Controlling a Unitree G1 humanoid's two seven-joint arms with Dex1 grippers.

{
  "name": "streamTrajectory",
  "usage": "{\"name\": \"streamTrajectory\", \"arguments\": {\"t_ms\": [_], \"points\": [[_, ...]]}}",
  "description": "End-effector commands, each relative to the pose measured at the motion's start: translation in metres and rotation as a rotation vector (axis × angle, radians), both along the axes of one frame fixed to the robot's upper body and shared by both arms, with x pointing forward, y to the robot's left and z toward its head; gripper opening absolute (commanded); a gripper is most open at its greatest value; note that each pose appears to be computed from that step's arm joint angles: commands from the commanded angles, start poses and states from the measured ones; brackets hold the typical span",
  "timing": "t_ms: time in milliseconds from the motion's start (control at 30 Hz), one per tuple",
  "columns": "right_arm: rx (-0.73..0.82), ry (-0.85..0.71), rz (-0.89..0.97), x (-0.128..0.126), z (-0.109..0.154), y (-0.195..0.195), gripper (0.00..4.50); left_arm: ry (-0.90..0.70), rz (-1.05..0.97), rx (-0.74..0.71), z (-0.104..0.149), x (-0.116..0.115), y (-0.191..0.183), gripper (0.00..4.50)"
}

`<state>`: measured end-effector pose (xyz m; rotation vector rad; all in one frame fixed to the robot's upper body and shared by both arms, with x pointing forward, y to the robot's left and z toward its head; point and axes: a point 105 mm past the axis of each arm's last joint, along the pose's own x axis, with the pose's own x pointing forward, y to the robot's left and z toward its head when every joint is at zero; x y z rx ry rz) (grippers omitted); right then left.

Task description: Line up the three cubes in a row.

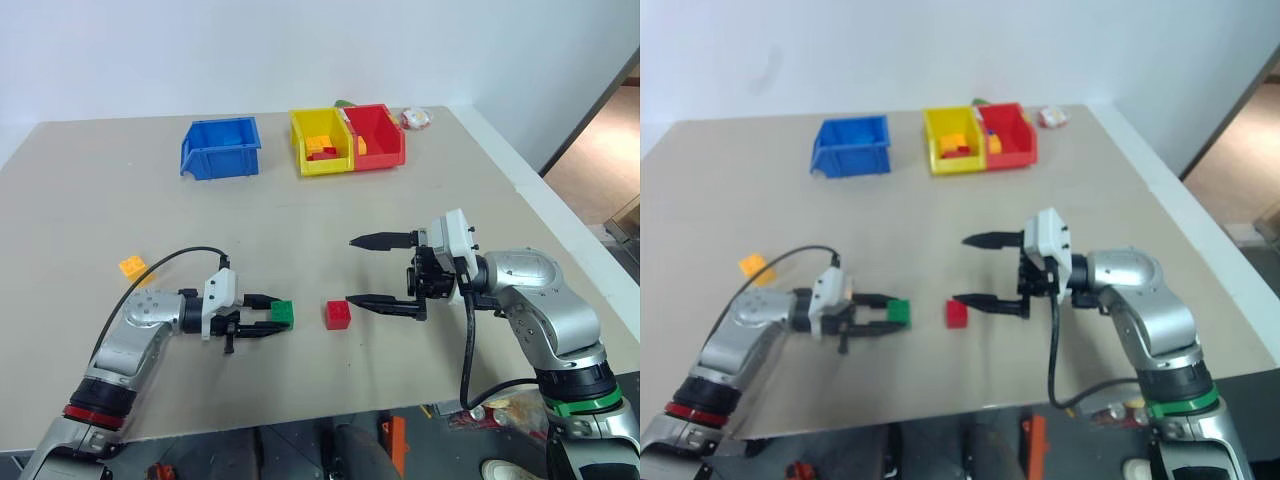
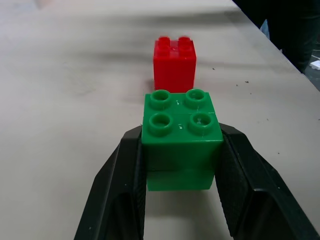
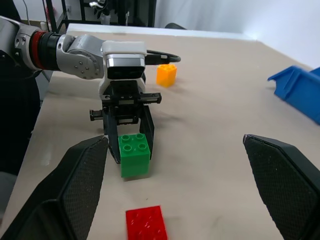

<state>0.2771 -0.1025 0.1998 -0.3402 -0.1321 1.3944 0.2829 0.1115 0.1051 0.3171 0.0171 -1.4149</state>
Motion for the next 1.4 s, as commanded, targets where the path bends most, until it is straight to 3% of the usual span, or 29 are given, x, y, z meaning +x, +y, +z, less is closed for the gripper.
{"name": "streamTrajectory", "arguments": {"t_ms": [33, 700, 800, 967, 1100, 1267, 1400], "points": [[-0.006, -0.035, 0.008, -0.002, 0.006, -0.001, 4.5, -0.043, -0.016, 0.014, 0.003, 0.001, -0.001, 1.31], [-0.018, -0.036, 0.005, 0.002, 0.002, -0.003, 4.5, -0.034, -0.001, 0.02, -0.007, 0.006, -0.004, 1.31], [-0.019, -0.032, 0.009, 0.001, 0.0, -0.002, 4.5, -0.015, -0.034, 0.033, -0.006, 0.005, -0.004, 2.75], [-0.014, -0.033, 0.017, 0.002, 0.001, -0.001, 4.5, -0.064, -0.047, 0.059, 0.008, 0.005, 0.004, 4.41], [-0.012, -0.039, 0.021, 0.003, 0.002, 0.0, 4.5, -0.096, 0.002, 0.062, 0.032, 0.003, 0.02, 4.48], [-0.008, -0.043, 0.022, 0.003, 0.003, -0.002, 4.5, -0.106, 0.215, -0.025, 0.071, 0.003, 0.052, 4.48], [-0.006, -0.04, 0.021, 0.006, 0.002, -0.004, 4.5, -0.193, 0.58, -0.19, 0.105, 0.018, 0.097, 4.48]]}}
